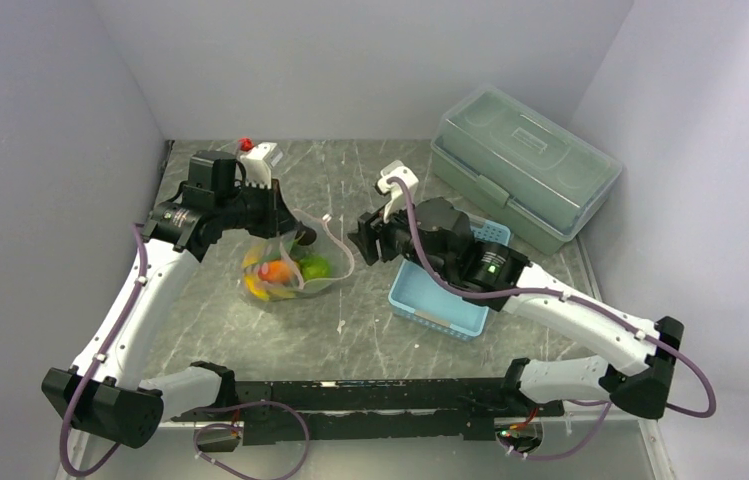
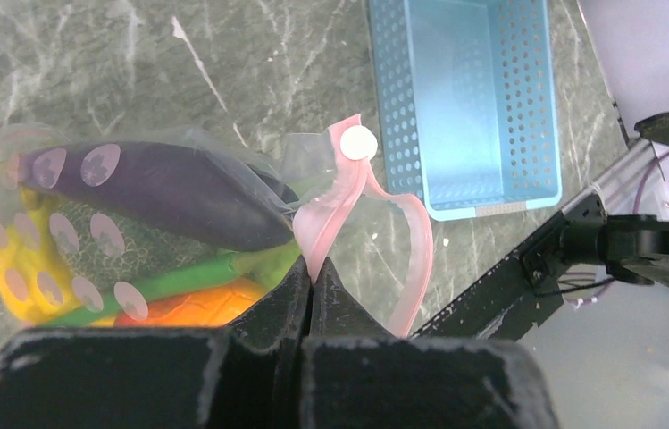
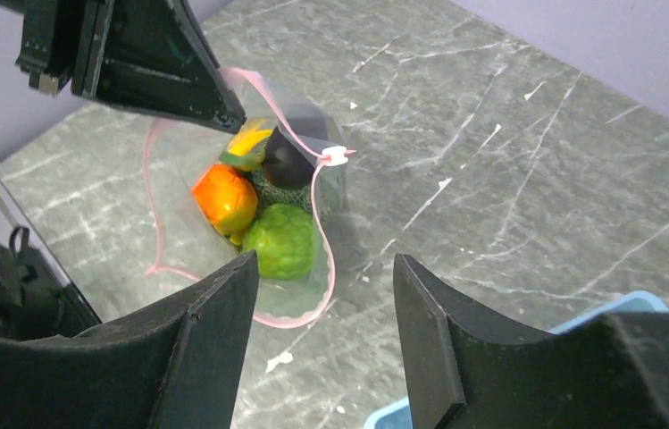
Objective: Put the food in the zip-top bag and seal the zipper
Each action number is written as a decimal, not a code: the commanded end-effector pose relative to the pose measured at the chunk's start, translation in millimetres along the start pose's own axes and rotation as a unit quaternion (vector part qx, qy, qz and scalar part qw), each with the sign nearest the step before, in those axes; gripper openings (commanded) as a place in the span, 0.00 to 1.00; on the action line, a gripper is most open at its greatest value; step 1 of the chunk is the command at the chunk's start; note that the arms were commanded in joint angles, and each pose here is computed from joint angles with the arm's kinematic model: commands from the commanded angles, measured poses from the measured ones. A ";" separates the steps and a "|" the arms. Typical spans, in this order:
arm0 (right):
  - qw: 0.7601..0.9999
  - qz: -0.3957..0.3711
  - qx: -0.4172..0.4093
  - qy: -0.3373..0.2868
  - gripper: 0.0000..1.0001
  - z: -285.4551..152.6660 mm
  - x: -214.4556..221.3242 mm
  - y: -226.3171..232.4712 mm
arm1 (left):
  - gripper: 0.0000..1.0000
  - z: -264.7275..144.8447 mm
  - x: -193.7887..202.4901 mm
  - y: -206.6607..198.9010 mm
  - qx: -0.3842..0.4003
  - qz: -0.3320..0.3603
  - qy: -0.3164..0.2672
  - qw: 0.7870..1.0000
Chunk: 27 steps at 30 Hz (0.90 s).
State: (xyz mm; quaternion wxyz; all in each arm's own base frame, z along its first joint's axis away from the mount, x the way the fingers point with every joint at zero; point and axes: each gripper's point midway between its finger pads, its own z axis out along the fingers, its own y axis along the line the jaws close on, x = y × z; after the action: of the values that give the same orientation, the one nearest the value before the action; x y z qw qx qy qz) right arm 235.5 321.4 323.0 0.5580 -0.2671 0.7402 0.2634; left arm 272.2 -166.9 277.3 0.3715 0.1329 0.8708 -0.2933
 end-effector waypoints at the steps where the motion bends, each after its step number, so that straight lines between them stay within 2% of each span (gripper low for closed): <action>1: 0.998 -0.059 -0.030 0.014 0.62 -22.0 3.9 1.2 | 0.00 -6.1 -5.3 -30.9 0.078 0.046 -0.011 0.996; 11: 0.983 -0.155 -0.100 0.027 0.70 -49.4 33.9 6.8 | 0.00 -21.1 5.1 -72.1 0.193 0.062 0.006 0.979; 19: 0.958 -0.231 -0.168 -0.019 0.70 -78.4 46.9 16.2 | 0.00 -22.1 34.6 -86.7 0.249 0.042 0.047 0.966; 23: 0.939 -0.268 -0.213 -0.038 0.70 -81.5 60.0 27.8 | 0.00 -28.0 46.1 -97.4 0.283 0.035 0.061 0.957; 27: 0.930 -0.287 -0.224 -0.050 0.70 -78.0 66.1 30.8 | 0.01 -34.4 56.5 -102.2 0.298 0.031 0.067 0.952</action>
State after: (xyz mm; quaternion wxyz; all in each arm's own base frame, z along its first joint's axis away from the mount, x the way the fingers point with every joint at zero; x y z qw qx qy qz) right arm 151.3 270.8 268.7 0.5436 -0.5420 0.5890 0.2527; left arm 188.4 -220.6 273.9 0.2521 0.2481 0.8046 -0.4770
